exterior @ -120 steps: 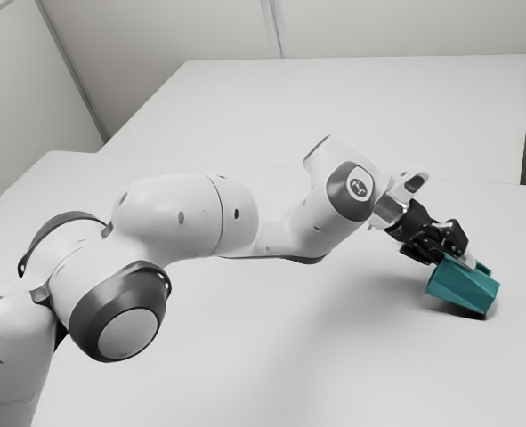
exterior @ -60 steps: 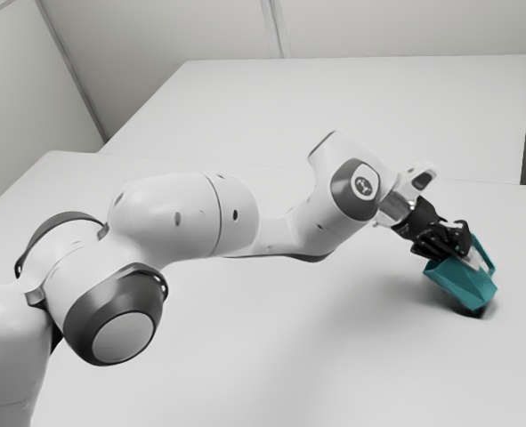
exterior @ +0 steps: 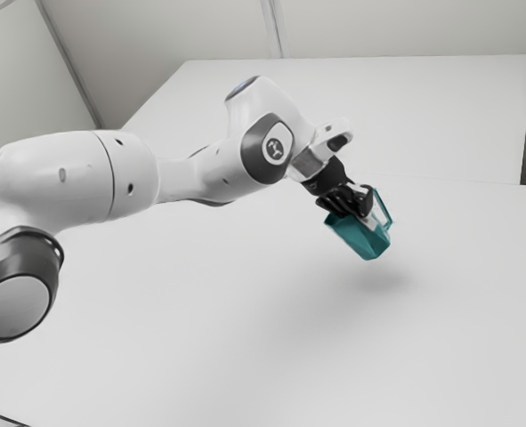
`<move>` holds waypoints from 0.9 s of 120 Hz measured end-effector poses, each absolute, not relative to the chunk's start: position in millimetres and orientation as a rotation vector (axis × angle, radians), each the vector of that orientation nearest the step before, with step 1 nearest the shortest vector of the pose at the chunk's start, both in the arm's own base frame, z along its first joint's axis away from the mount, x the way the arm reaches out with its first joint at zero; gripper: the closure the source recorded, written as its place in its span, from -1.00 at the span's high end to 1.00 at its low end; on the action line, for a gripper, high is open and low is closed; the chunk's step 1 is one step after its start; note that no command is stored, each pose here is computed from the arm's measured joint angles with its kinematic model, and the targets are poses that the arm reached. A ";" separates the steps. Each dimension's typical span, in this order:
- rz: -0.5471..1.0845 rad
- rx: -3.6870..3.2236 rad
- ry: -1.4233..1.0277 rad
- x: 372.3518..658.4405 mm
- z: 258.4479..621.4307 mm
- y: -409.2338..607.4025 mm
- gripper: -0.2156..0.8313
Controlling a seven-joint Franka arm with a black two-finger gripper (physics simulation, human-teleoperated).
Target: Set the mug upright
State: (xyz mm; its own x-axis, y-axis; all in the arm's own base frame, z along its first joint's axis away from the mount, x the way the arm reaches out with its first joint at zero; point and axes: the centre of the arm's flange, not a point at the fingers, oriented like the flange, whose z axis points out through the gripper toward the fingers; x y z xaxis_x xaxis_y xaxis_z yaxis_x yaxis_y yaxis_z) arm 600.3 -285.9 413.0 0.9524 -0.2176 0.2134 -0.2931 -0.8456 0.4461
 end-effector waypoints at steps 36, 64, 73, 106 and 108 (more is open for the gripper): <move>0.268 2.876 -0.361 611.4 418.0 -176.5 -0.90; 0.244 3.013 -0.240 623.8 409.4 -96.0 -0.91; 0.225 3.050 -0.222 625.9 403.5 -79.9 -0.91; 0.061 3.203 -0.264 613.5 377.1 -64.7 -0.91; 0.049 3.210 -0.265 612.7 374.1 -65.5 -0.91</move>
